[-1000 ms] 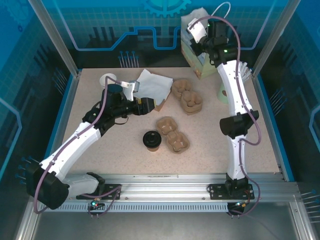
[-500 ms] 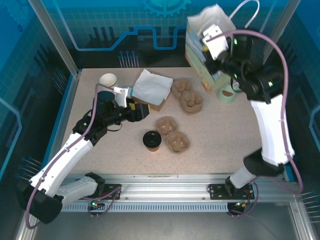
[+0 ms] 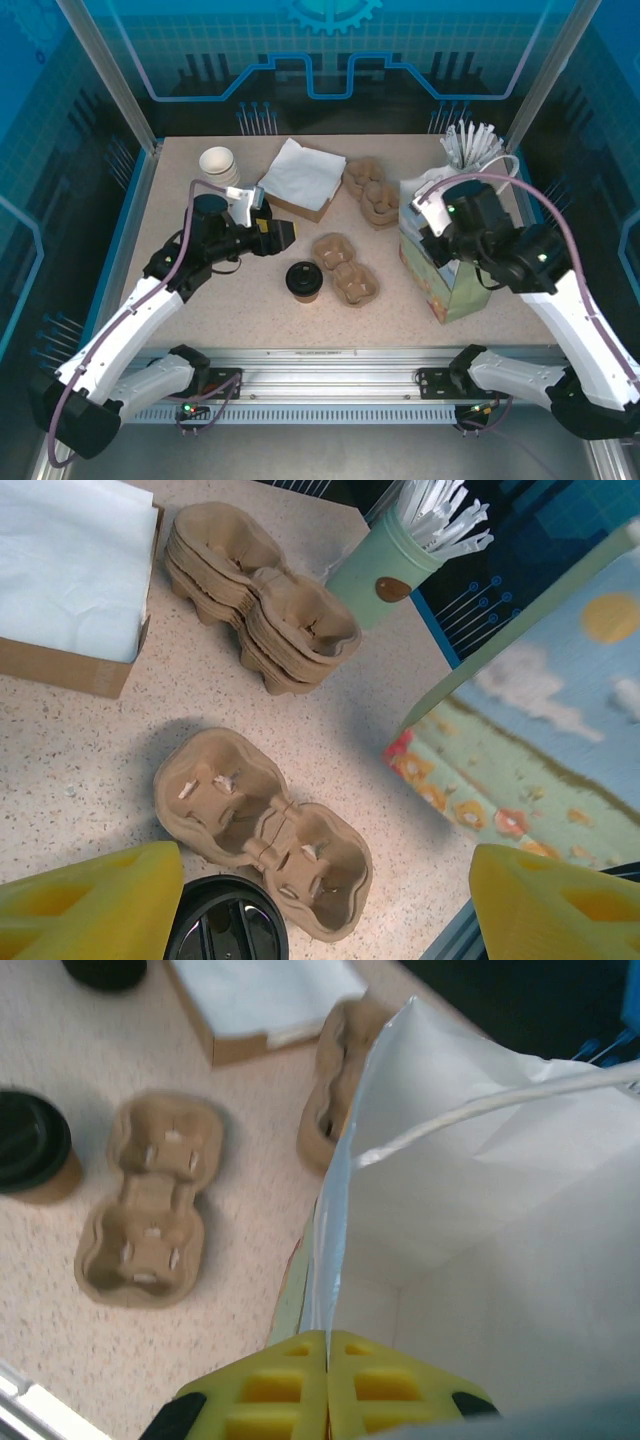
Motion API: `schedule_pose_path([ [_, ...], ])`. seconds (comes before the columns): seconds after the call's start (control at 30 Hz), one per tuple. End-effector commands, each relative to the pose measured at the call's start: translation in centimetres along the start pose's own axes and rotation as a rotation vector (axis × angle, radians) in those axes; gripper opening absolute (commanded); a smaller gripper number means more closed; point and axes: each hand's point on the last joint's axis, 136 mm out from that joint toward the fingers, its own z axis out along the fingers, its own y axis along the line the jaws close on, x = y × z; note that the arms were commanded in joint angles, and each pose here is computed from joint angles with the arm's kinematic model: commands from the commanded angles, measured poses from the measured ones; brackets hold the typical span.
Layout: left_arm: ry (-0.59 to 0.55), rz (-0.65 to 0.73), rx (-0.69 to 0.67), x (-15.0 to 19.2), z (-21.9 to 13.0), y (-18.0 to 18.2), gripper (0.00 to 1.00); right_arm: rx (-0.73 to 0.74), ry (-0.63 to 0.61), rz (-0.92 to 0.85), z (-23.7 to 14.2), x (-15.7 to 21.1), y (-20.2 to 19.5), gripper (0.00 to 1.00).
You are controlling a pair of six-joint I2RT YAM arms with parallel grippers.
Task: Pack the takeout coffee
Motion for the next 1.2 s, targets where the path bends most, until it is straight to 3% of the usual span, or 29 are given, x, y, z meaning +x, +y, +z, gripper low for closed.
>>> schedule_pose_path([
  [0.0,-0.002,0.017,0.036,0.3,0.3,-0.5,0.77,-0.021,0.013,-0.003,1.9,0.7,1.2,0.0],
  [0.23,0.01,0.017,0.034,0.6,1.0,-0.1,0.77,-0.082,-0.003,-0.059,4.9,0.5,3.1,0.0],
  [0.63,0.02,0.019,0.021,0.7,1.9,0.4,0.77,-0.201,-0.142,-0.097,6.1,-2.6,4.6,0.0],
  [1.17,0.032,0.016,0.021,0.7,2.6,0.7,0.77,-0.111,-0.287,-0.07,9.7,-6.2,2.2,0.0],
])
